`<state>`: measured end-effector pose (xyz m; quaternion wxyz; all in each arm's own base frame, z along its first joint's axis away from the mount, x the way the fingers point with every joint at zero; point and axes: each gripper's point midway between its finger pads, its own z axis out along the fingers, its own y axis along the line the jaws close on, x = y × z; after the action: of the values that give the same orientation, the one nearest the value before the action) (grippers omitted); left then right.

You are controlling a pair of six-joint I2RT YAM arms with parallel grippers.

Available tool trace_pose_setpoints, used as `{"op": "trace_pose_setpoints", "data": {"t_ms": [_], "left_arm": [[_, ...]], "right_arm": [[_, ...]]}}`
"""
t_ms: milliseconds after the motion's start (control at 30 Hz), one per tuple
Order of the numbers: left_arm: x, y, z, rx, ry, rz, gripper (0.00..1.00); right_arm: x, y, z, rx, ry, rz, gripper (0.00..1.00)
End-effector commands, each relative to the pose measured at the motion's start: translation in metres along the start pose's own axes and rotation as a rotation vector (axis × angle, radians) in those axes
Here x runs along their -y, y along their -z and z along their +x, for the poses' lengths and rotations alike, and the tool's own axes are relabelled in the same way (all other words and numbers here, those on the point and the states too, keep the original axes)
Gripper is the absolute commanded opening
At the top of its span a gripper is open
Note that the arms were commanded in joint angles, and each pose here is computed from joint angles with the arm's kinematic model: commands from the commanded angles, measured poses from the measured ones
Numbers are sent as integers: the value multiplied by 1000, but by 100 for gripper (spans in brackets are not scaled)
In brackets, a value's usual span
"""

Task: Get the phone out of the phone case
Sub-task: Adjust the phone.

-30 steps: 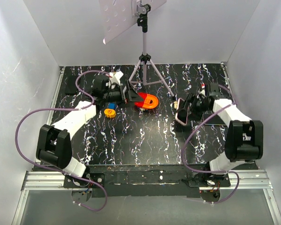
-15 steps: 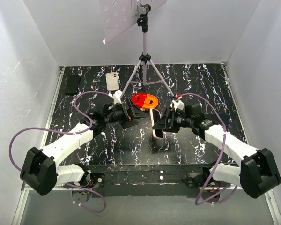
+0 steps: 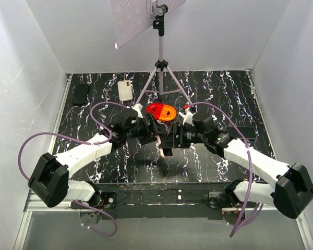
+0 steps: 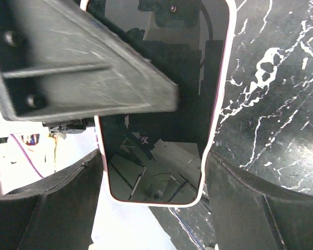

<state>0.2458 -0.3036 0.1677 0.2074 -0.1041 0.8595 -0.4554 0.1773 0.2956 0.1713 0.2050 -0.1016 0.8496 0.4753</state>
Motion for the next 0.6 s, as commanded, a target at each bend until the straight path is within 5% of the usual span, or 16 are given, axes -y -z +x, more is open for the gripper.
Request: {"op": "trace_pose_setpoints", "data": {"t_ms": [0, 233, 267, 333, 400, 567], "left_arm": [[16, 0, -7, 41, -74, 15, 68], [26, 4, -9, 32, -165, 25, 27], [27, 6, -9, 28, -174, 27, 21], [32, 11, -7, 17, -210, 43, 2], [37, 16, -7, 10, -259, 52, 0], [66, 28, -3, -57, -423, 152, 0]], "right_arm": [[-38, 0, -17, 53, 99, -43, 1], [-33, -9, -12, 45, 164, 35, 1], [-33, -11, -10, 34, 167, 34, 7], [-35, -13, -5, 0, 175, 24, 37], [-33, -10, 2, -29, 180, 36, 57], [-29, 11, 5, 0, 224, 63, 77]]}}
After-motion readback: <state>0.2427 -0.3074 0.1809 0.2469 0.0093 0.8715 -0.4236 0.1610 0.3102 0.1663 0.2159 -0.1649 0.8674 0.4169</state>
